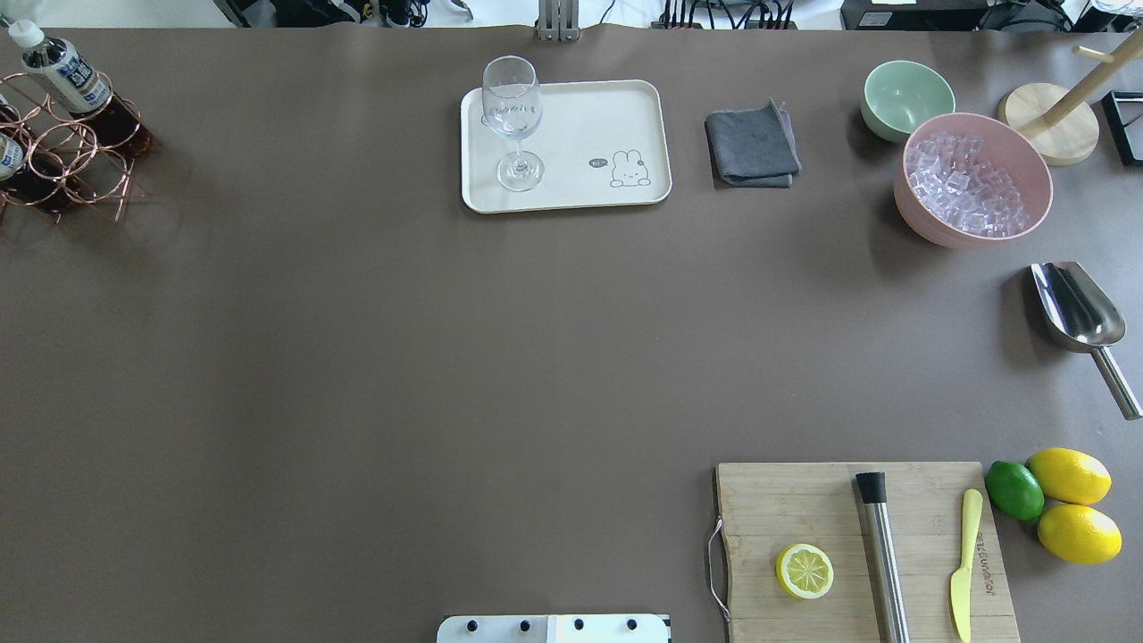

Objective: Take tea from basket to plate

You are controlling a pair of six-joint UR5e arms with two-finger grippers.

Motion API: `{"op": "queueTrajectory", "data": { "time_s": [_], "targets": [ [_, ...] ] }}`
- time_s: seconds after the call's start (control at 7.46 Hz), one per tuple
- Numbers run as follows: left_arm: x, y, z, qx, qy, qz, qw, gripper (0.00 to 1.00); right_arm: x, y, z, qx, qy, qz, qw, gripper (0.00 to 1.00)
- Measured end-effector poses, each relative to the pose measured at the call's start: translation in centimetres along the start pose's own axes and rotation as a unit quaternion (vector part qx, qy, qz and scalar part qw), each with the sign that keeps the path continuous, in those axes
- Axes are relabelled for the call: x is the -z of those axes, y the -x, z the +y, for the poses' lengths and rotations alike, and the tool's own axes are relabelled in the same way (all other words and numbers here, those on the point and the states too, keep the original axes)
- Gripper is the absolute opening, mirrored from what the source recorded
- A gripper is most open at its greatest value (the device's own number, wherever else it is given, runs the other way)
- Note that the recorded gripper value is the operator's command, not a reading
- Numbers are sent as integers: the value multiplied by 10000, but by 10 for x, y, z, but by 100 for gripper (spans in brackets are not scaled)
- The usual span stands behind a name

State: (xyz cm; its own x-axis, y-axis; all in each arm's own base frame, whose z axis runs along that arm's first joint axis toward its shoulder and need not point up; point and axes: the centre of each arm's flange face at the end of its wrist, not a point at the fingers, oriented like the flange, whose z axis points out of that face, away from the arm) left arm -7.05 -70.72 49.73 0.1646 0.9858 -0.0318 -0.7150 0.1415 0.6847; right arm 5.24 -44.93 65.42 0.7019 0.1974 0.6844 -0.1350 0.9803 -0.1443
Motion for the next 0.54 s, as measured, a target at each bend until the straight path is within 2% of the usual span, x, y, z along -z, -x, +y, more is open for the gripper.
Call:
{"op": "queueTrajectory", "data": {
  "time_s": [0.27, 0.54],
  "targets": [
    [10, 4, -1, 33, 116, -41, 9999, 0, 1, -1, 0, 11, -9, -2, 10000, 100],
    [39, 11, -2, 117, 264, -158, 9995, 0, 1, -1, 0, 26, -11, -5, 10000, 100]
  ]
}}
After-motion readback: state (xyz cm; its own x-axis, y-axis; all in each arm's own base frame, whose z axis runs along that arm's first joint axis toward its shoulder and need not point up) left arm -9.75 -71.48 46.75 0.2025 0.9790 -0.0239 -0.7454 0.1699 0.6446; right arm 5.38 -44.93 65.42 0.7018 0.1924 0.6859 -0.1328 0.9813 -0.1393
